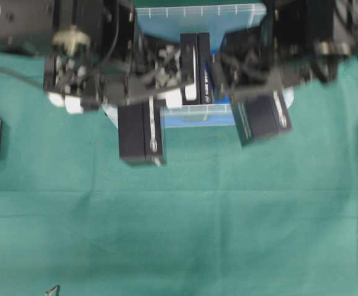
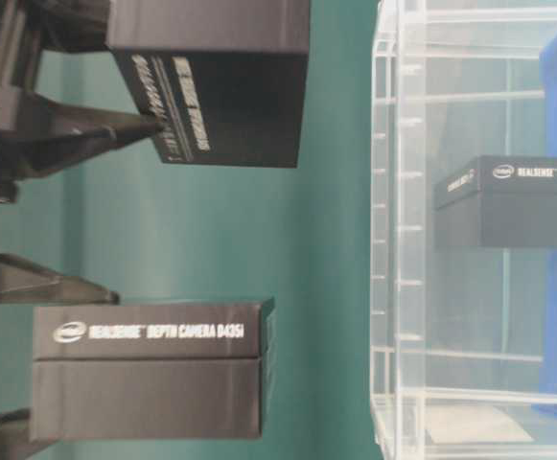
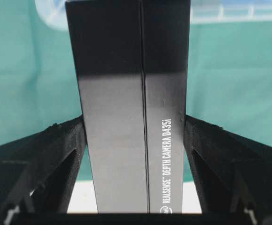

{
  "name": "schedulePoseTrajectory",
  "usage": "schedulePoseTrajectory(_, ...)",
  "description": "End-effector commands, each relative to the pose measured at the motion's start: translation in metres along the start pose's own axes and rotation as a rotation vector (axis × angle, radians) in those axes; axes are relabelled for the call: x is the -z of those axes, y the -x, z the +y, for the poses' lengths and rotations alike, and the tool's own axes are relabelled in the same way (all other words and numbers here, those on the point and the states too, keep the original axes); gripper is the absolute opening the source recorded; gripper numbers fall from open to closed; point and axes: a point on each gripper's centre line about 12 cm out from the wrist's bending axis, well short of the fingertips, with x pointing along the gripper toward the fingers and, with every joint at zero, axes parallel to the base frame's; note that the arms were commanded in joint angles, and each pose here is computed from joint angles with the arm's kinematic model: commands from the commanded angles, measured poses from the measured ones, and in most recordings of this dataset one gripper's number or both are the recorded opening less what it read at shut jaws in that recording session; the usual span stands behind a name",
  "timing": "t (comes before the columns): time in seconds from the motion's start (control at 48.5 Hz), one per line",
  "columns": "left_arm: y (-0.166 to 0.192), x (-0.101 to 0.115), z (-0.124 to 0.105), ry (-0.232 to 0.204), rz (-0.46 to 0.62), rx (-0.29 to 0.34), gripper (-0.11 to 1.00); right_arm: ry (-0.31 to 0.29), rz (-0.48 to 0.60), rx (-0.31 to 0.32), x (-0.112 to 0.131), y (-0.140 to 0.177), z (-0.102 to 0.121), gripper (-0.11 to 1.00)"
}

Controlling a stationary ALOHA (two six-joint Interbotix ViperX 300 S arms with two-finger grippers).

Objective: Take the box out of the case with both arms.
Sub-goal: 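Carry both boxes forward over the bin rim toward the table front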

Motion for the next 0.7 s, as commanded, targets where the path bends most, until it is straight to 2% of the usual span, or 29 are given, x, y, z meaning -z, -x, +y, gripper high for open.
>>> schedulePoseTrajectory(0.0,0.017,0.013,0.006,-0.002,0.008,0.043,0.64,0.004,-0.009,-0.068,0.011,0.028,-0.008,0.67)
schedulePoseTrajectory(0.124,0.016,0.031,0.008,0.003,0.017,0.04,0.64,0.007,-0.004,-0.063,0.029,0.031,-0.007,0.67)
schedulePoseTrajectory(0.536,0.016,0.073,0.017,-0.024,0.038,0.029,0.64,-0.082,0.004,-0.093,0.081,0.042,-0.007,0.67)
schedulePoseTrajectory(0.681,0.016,0.083,0.02,-0.025,0.041,0.03,0.64,-0.1,0.01,-0.083,0.093,0.044,-0.009,0.67)
